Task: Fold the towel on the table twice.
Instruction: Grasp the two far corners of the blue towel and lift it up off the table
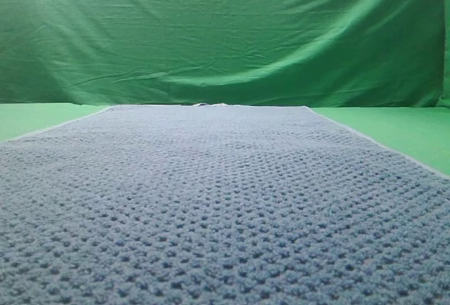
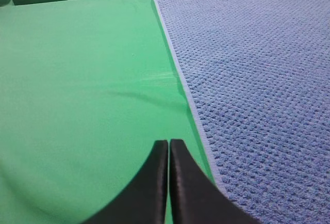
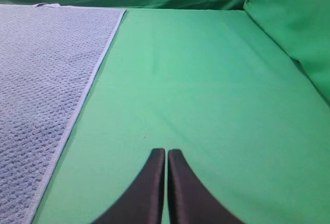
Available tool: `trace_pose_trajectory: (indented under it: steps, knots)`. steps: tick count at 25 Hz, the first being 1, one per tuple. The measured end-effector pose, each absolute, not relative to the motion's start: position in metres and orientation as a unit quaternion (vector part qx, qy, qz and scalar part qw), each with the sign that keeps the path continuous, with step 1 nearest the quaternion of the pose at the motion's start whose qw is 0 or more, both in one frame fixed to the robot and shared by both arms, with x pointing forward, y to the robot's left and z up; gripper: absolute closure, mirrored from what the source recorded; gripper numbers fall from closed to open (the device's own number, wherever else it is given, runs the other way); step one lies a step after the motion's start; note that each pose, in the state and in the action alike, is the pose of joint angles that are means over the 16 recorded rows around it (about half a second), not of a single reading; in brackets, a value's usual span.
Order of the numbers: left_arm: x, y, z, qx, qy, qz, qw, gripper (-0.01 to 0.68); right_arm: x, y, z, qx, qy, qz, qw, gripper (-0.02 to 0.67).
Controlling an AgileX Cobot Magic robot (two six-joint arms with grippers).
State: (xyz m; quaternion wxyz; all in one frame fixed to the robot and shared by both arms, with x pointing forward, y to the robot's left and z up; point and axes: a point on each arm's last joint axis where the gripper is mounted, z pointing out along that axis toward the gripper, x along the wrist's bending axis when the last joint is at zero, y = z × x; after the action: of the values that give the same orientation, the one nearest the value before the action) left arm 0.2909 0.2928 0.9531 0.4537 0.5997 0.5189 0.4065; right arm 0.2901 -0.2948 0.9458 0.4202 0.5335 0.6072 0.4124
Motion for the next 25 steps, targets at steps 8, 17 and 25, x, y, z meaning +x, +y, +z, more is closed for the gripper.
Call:
trace_pose_trajectory:
  steps: [8,17,25]
  knots:
    - [0.2909,0.2928,0.9531,0.6,0.519,0.406,0.454,0.673,0.2901,-0.2948,0.9458,0.534,0.607,0.412,0.42,0.649]
    - [0.2909,0.2928,0.9531,0.6,0.519,0.407,0.454,0.673,0.2901,-0.2948,0.9458,0.534,0.607,0.412,0.42,0.649]
    - [0.2924,0.2935,0.9584,0.582,0.509,0.426,0.47,0.673,0.2909,-0.2949,0.9482,0.529,0.6,0.421,0.429,0.649]
